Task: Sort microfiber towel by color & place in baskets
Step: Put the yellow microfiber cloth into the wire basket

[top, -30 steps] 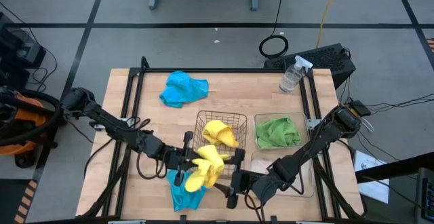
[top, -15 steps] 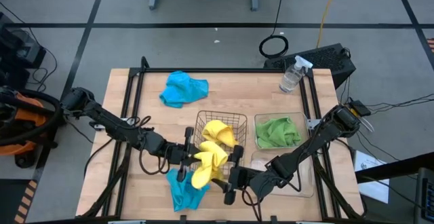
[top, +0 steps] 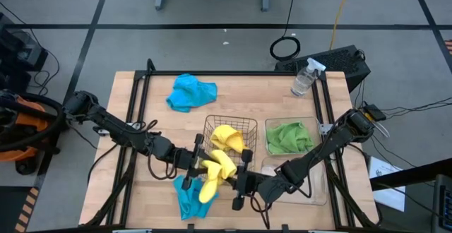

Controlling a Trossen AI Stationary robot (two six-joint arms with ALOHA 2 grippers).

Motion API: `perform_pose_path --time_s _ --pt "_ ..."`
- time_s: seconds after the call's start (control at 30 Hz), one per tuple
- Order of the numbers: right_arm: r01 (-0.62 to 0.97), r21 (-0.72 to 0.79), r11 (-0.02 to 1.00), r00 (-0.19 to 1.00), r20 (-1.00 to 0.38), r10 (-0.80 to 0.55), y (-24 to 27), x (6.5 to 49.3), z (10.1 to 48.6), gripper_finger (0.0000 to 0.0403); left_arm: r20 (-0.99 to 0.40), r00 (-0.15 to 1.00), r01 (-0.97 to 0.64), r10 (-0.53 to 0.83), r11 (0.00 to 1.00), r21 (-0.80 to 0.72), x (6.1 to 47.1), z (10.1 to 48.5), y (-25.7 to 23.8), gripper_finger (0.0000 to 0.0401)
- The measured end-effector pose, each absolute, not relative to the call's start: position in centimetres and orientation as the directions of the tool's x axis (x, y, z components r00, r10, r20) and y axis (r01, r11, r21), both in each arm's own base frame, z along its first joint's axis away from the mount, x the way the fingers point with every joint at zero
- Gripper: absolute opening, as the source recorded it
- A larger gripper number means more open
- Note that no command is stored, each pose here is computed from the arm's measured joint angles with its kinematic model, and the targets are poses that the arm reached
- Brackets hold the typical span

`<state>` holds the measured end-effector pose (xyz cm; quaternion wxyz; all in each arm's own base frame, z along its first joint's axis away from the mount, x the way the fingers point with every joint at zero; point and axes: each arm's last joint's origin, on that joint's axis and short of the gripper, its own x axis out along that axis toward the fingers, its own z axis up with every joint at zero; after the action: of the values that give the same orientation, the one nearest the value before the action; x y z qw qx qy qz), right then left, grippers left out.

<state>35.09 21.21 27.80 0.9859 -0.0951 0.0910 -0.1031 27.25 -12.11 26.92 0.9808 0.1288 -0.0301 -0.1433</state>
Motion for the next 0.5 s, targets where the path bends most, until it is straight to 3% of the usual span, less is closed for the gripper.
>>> perform_pose_path --time_s 0.2,0.3,0.5 --pt "0.259 -0.320 0.912 0.933 -0.161 -0.321 20.9 34.8 27.8 0.0027 -0.008 0.984 0.172 -0.177 0.949 0.264 27.3 26.7 -11.8 0.0228" --pt "0.288 -0.374 0.882 0.907 -0.188 -0.376 20.3 34.1 28.1 0.0021 -0.096 0.992 0.102 -0.078 0.957 0.271 27.0 26.2 -11.4 0.0266" --pt "0.295 -0.371 0.880 0.857 -0.305 -0.416 18.5 31.9 29.0 0.0006 -0.242 0.966 -0.016 0.086 0.960 0.278 25.9 25.4 -10.5 0.0305"
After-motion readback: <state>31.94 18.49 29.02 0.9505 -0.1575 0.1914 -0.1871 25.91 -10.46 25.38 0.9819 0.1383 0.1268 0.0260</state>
